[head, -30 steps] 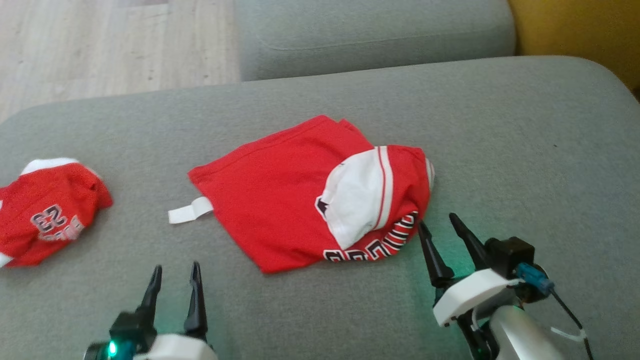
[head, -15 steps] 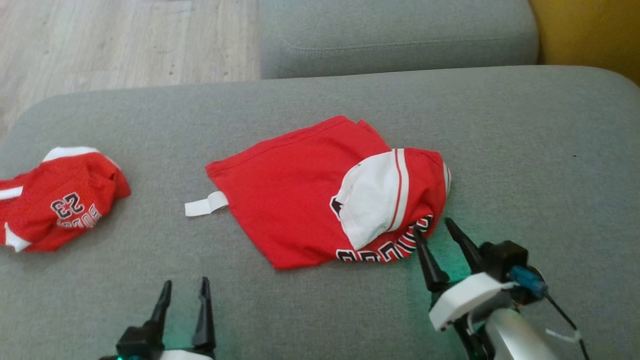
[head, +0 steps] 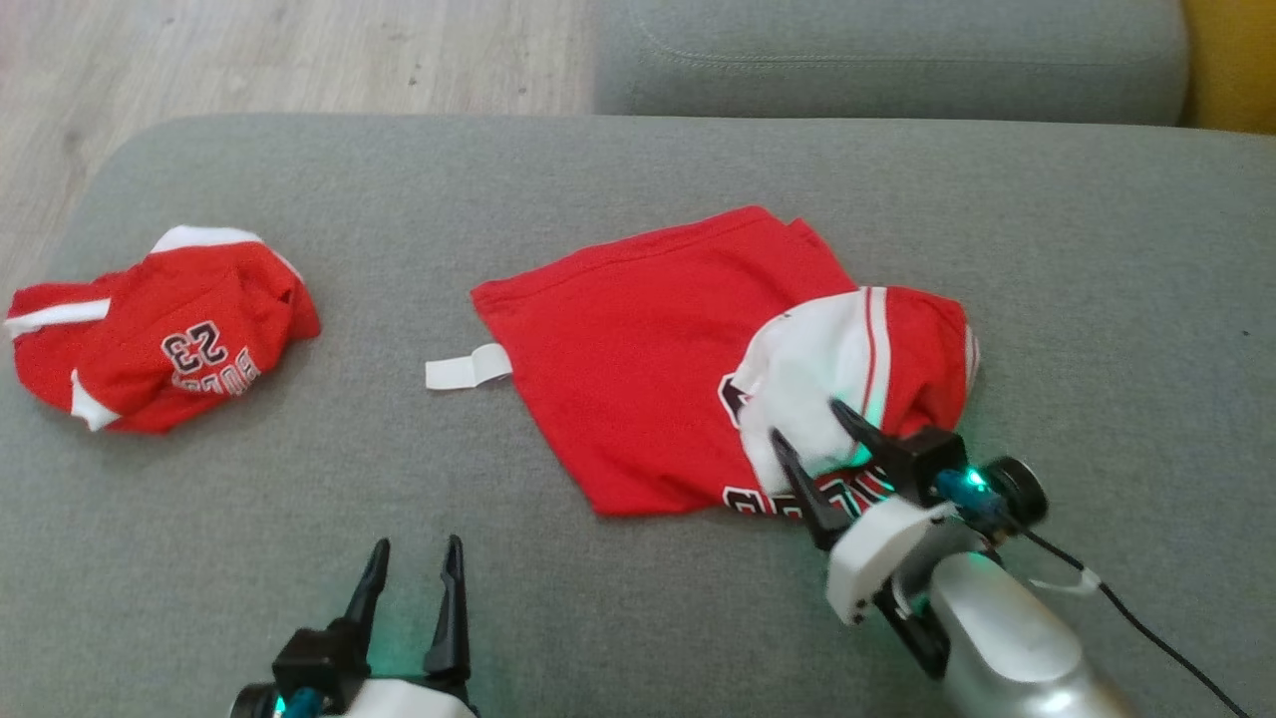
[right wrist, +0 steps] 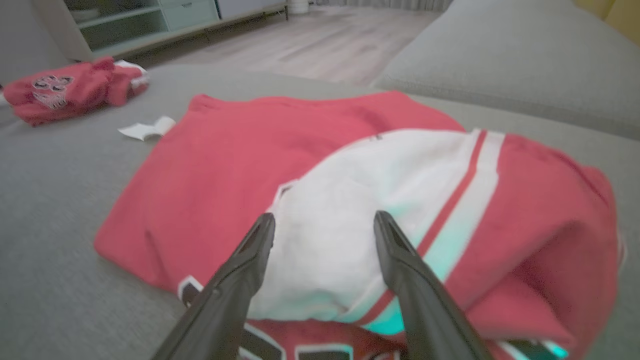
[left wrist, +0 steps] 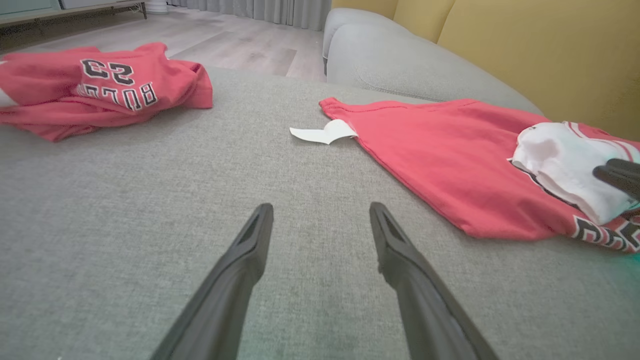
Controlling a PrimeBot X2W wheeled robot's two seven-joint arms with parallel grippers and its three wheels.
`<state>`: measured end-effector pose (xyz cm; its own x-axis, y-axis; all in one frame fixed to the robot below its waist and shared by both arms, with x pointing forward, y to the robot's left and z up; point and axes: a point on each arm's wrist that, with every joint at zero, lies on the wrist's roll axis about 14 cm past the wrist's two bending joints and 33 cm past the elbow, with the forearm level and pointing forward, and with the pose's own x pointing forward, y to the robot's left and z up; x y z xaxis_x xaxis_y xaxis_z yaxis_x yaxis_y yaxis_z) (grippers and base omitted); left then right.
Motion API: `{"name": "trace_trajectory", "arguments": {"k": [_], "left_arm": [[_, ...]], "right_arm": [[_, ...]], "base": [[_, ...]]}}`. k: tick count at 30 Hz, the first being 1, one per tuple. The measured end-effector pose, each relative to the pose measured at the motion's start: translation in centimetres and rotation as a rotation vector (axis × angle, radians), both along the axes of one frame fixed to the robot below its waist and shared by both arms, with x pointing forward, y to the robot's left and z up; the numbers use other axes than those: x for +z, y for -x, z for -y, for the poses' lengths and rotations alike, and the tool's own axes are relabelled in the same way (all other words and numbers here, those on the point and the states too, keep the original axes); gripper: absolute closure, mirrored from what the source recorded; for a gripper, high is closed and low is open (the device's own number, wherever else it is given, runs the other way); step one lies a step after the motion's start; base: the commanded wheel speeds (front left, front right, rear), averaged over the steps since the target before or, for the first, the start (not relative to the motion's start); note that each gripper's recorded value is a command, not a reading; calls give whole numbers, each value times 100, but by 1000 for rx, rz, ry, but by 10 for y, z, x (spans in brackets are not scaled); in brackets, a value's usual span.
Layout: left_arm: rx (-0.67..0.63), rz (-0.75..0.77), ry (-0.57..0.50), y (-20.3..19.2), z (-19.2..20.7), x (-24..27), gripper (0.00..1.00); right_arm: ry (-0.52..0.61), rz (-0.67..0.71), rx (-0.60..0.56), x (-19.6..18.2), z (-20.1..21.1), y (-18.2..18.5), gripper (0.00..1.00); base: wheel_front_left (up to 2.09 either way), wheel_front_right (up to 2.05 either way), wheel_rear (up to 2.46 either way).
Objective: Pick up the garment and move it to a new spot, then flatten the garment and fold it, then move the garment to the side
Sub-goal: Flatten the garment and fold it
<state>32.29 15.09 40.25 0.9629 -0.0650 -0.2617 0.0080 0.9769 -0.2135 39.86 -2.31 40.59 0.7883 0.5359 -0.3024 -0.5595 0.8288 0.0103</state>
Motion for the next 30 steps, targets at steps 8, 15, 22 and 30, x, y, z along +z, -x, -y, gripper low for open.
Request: {"name": "trace_trajectory", "arguments": {"k": [8, 15, 22, 30], "left_arm": [[8, -33, -1, 3, -2, -9, 0], [-1, -33, -3, -1, 0, -9, 0], [-5, -16, 5, -7, 2, -4, 0], [4, -10, 5, -2, -1, -2, 0]], "right_arm": [[88, -77, -49, -28, 24, -8, 0], [41, -64, -58, -21, 19, -13, 100], [-102, 66, -58, 30, 0, -31, 100], [-259, 290, -39, 118, -15, -61, 100]], "base": [[0, 0, 0], [0, 0, 0], [0, 0, 0], [0, 0, 0]]}}
